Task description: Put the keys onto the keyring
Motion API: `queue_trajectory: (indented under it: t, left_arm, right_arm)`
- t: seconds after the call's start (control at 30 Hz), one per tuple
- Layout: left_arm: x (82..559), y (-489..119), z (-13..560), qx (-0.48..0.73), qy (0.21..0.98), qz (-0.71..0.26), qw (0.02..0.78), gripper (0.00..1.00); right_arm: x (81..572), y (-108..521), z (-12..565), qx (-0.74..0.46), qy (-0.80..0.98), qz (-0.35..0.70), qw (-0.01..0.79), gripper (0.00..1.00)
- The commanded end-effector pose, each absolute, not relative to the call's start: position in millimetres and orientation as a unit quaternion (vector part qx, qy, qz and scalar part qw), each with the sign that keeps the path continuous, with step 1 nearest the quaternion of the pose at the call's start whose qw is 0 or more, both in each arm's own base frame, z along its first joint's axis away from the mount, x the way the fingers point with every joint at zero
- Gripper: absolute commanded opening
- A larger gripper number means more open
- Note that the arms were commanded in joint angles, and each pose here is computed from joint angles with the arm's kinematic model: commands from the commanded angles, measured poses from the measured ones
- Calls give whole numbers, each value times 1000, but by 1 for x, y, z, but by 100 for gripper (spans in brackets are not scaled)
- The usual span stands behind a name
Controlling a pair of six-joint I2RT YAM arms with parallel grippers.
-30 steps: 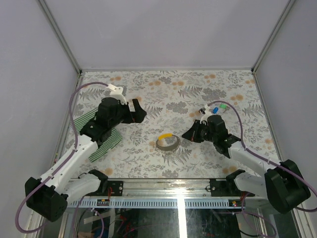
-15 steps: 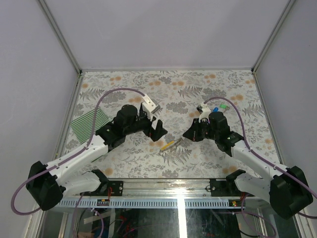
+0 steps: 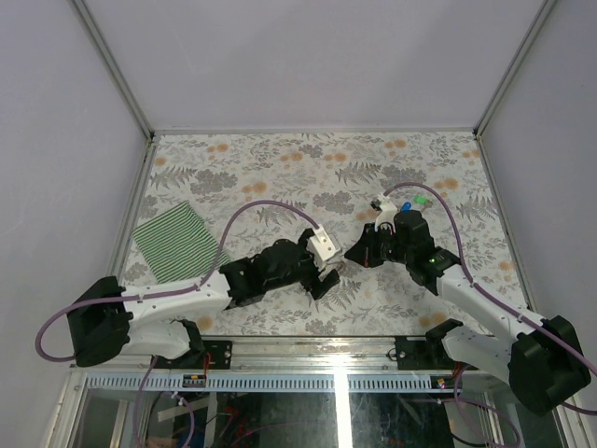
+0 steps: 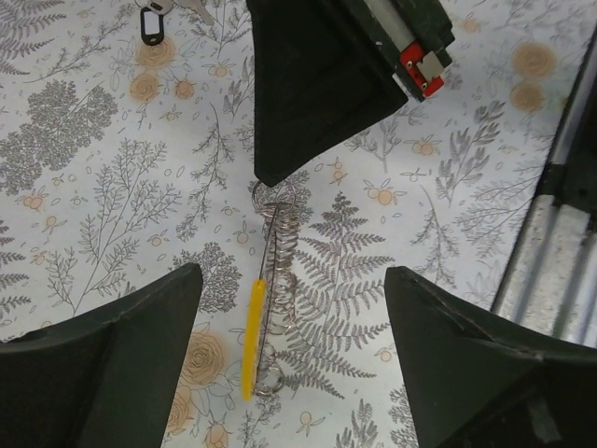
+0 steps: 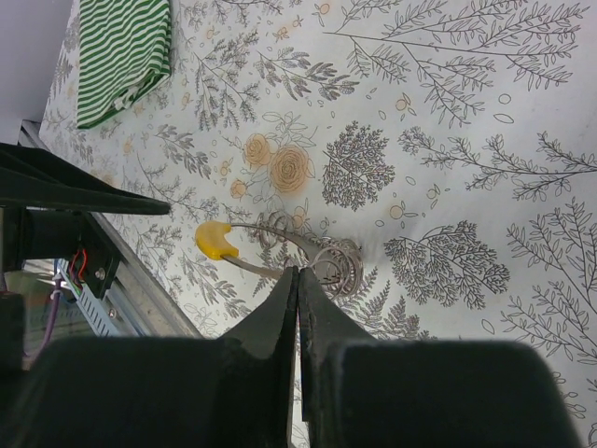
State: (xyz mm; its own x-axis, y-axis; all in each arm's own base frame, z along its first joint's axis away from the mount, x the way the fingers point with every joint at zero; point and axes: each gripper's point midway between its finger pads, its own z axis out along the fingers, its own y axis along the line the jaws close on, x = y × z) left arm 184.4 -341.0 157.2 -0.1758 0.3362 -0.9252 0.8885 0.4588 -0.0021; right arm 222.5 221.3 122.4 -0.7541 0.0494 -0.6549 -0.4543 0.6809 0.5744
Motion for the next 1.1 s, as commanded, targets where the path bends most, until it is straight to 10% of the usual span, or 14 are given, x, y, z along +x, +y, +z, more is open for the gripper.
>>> queue_trajectory:
  t: [0.0,1.07]
  left_arm:
    - [207,-351,171,417,684,-248,546,78]
    - [210,-376,131,481,654,-236,534,39]
  right_arm:
    - [226,230,156,-137,828,405,361,0]
    - [223,232,162,-134,825,418,358,0]
